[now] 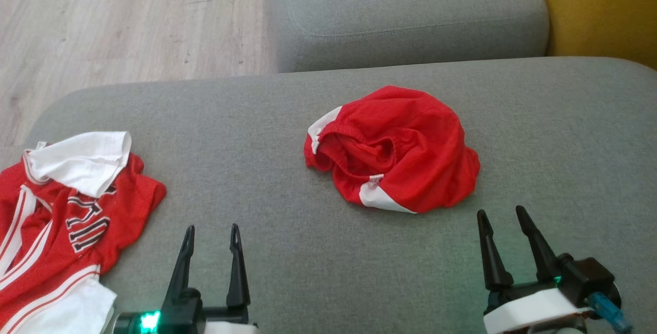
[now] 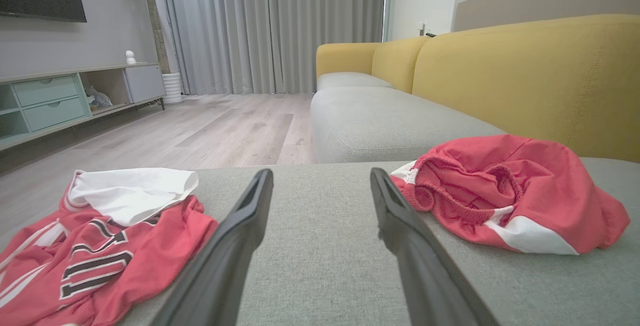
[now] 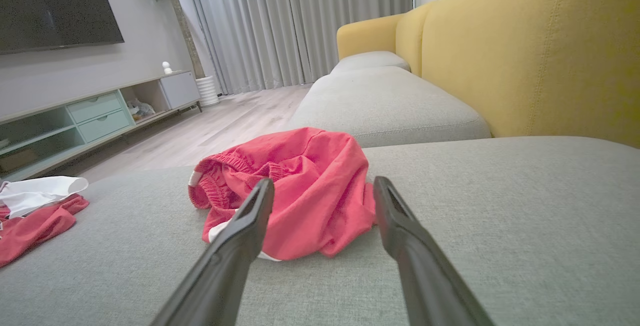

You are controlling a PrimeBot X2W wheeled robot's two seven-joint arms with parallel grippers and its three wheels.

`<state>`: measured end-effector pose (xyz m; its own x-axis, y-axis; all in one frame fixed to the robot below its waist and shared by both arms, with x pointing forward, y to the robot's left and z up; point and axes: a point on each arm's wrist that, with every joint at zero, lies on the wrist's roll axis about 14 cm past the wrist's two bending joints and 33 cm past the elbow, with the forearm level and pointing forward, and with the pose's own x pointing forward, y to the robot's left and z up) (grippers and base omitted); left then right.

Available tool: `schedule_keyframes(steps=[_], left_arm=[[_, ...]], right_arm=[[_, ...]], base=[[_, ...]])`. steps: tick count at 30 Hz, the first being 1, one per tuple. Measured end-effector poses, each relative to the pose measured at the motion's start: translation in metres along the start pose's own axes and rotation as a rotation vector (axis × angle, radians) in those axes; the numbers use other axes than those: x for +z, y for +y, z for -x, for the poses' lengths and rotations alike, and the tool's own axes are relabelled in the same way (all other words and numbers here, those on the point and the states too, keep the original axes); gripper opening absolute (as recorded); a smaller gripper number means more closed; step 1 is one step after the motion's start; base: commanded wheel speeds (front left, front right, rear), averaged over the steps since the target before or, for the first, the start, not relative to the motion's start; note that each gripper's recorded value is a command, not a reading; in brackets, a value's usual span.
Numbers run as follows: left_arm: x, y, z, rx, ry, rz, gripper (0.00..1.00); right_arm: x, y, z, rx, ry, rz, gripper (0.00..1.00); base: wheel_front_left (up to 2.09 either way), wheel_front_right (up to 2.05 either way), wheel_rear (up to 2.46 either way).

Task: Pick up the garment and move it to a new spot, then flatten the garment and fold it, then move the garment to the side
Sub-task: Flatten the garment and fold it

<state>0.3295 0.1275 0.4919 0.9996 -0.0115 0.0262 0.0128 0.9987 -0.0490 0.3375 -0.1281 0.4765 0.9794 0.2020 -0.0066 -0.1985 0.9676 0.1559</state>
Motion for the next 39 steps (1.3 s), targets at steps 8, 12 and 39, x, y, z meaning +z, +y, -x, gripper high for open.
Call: schedule_keyframes(steps=[8,12,39], left_arm=[[-0.005,0.007,0.005,0.022,0.015,-0.008,1.00],[-0.006,0.009,0.005,0.028,0.017,-0.008,1.00],[-0.017,0.003,0.001,0.003,0.054,-0.025,1.00]], right_arm=[[-0.008,0.008,0.001,0.025,0.025,-0.004,1.00],[-0.009,0.009,0.000,0.027,0.029,-0.004,1.00],[-0.017,0.005,0.001,0.015,0.054,-0.010,1.00]], base=[[0.00,0.00,0.00],[0.00,0.00,0.00],[0.00,0.00,0.00]])
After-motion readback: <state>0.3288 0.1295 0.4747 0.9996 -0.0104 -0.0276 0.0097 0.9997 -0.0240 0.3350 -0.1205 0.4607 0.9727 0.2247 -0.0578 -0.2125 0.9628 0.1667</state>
